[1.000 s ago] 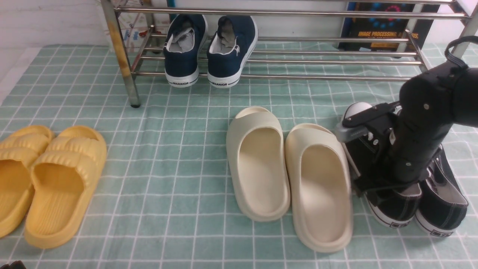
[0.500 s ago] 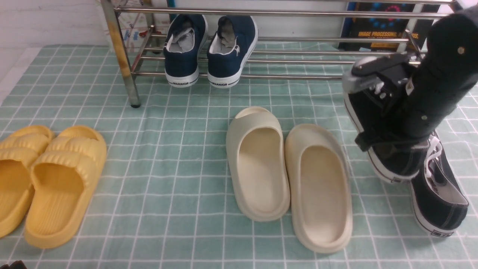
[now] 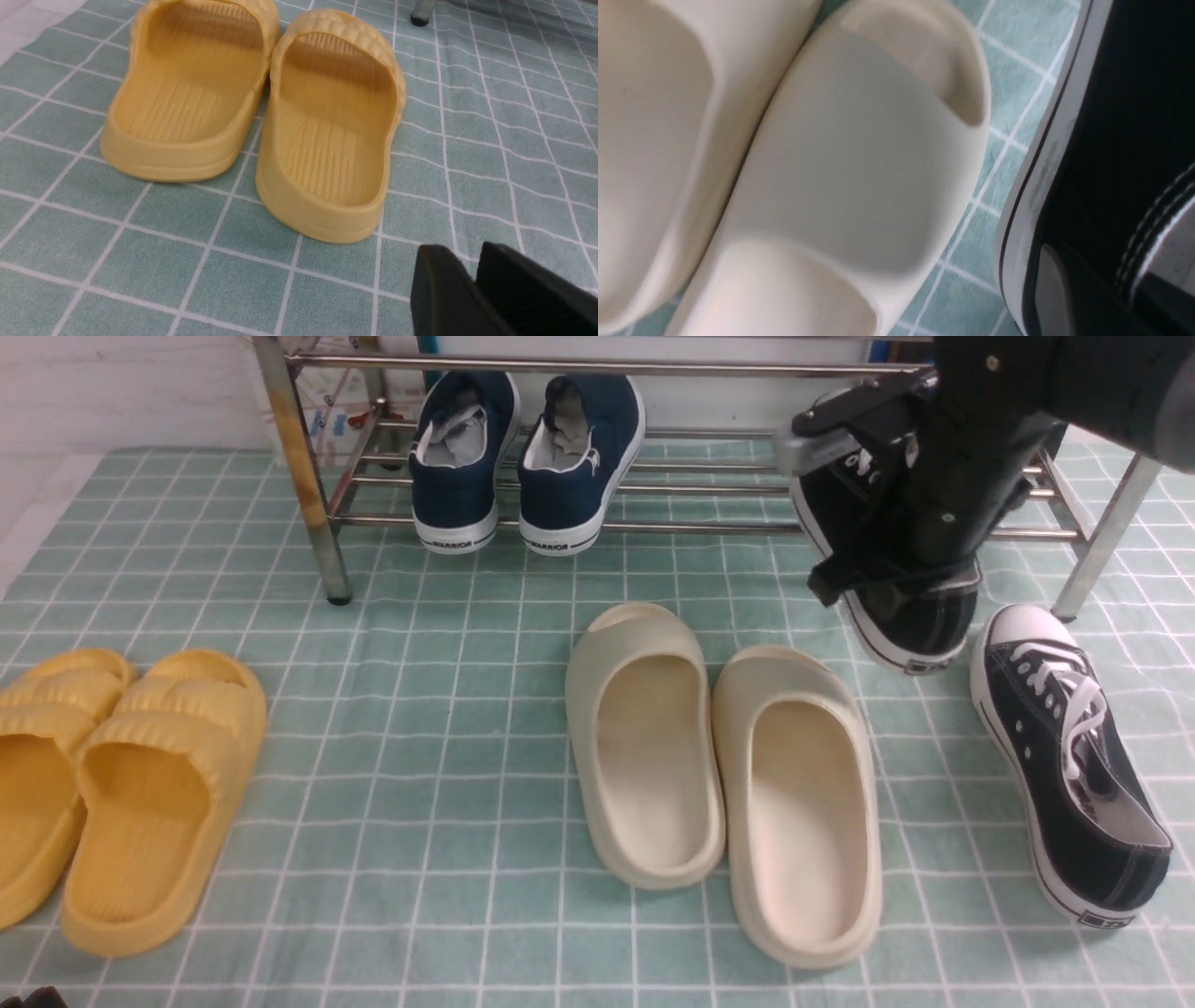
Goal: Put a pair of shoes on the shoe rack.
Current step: Use the right arm to put a shoe into the shoe rack
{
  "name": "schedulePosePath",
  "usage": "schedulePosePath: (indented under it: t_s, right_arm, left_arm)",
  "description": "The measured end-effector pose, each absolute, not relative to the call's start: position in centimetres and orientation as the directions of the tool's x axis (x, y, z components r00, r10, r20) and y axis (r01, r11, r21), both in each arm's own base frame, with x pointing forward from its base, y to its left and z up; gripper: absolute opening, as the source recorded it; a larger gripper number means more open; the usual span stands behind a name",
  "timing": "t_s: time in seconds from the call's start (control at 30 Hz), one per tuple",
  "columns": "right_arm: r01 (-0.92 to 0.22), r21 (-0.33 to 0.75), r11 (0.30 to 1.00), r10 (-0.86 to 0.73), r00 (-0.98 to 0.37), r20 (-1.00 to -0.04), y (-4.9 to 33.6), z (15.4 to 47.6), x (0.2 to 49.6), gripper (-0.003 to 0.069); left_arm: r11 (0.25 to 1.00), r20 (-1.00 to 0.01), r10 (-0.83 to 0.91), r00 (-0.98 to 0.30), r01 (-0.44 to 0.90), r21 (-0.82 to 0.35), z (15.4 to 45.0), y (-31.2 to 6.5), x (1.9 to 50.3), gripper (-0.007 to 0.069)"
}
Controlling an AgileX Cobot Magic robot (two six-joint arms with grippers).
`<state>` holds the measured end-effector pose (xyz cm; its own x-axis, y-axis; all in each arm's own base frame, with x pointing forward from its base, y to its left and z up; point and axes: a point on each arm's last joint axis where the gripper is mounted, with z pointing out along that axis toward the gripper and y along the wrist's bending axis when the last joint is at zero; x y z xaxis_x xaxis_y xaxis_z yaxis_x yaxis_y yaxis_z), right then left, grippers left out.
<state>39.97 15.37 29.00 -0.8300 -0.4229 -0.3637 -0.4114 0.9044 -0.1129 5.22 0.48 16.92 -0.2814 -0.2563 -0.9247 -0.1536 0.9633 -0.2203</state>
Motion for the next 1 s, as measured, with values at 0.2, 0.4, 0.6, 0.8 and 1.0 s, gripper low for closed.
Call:
schedulePosePath:
  t_s: [0.2, 0.4, 0.6, 0.8, 1.0]
  right_arm:
    - [-0.417, -0.138, 0.898, -0.435, -0.803, -0.407, 16.4, 28.8, 43.6, 0.002]
    - [-0.389, -0.141, 0.91, -0.41, -0.806, -0.427, 15.7, 27.8, 46.0, 0.002]
    - [-0.365, -0.145, 0.92, -0.389, -0.799, -0.459, 14.9, 27.0, 47.2, 0.002]
    - [-0.362, -0.146, 0.921, -0.386, -0.789, -0.478, 14.9, 26.2, 47.9, 0.0024]
    - [-0.365, -0.148, 0.919, -0.39, -0.784, -0.483, 15.0, 26.2, 48.0, 0.0056]
  left_arm:
    - [0.963, -0.925, -0.256, -0.281, -0.154, -0.22, 16.9, 0.5, 5.2, 0.0134]
    - [0.963, -0.925, -0.256, -0.281, -0.154, -0.22, 16.9, 0.5, 5.2, 0.0134]
    - [0.963, -0.924, -0.256, -0.282, -0.154, -0.22, 16.9, 0.5, 5.2, 0.0134]
    - [0.963, -0.924, -0.257, -0.282, -0.154, -0.22, 16.9, 0.5, 5.2, 0.0139]
    - [0.963, -0.924, -0.257, -0.282, -0.154, -0.22, 16.9, 0.5, 5.2, 0.0148]
